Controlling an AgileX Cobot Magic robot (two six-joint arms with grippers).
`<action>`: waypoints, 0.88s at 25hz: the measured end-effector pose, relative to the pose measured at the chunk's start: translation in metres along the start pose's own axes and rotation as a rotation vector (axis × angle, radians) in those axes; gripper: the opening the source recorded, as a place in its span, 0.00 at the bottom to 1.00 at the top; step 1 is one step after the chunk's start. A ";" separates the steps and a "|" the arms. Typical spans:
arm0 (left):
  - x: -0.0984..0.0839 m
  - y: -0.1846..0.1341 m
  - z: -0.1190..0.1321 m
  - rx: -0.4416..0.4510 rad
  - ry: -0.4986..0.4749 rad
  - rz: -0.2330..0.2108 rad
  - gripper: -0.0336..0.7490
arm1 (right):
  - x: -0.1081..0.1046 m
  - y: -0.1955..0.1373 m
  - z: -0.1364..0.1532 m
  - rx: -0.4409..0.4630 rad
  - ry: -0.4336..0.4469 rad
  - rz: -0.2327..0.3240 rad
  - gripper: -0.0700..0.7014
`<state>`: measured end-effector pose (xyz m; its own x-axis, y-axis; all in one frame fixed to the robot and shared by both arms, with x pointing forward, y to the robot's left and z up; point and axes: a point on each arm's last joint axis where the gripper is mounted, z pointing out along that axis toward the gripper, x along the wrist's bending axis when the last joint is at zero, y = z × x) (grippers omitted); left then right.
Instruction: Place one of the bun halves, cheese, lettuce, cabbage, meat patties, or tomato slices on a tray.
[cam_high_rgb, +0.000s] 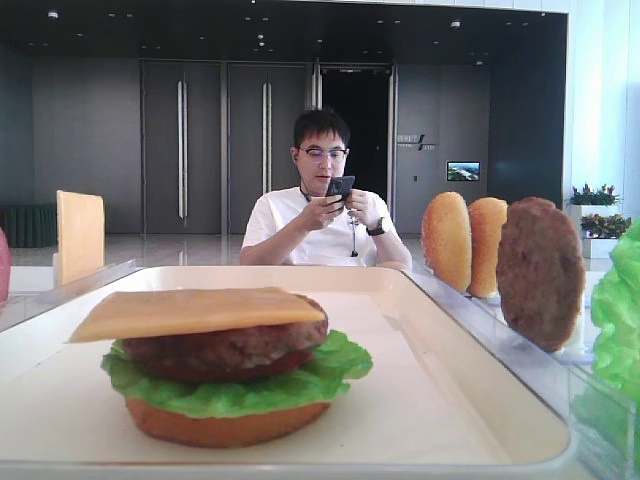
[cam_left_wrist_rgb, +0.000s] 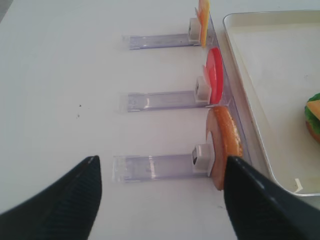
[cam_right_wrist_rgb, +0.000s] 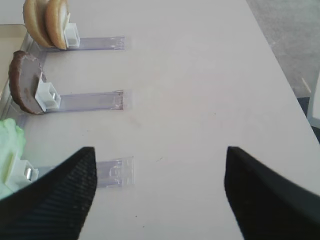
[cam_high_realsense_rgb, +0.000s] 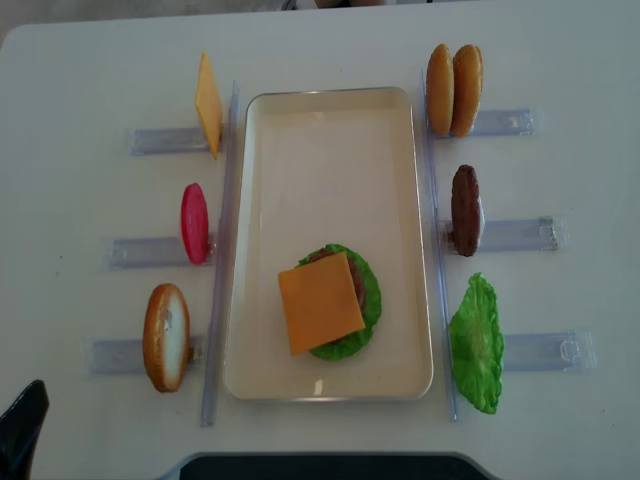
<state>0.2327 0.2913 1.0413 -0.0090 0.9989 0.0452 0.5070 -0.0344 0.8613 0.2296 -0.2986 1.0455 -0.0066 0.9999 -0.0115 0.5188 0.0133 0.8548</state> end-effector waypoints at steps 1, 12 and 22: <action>0.000 0.000 0.000 0.000 0.000 0.000 0.78 | 0.000 0.000 0.000 0.000 0.000 0.000 0.78; 0.000 0.000 0.000 0.000 0.000 0.000 0.78 | 0.000 0.000 0.000 0.000 0.000 0.000 0.78; 0.000 0.000 0.000 0.000 0.000 0.000 0.78 | 0.000 0.000 0.000 0.000 0.000 0.000 0.78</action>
<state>0.2327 0.2913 1.0413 -0.0090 0.9989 0.0452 0.5070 -0.0344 0.8613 0.2296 -0.2986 1.0455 -0.0066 0.9999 -0.0115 0.5188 0.0133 0.8548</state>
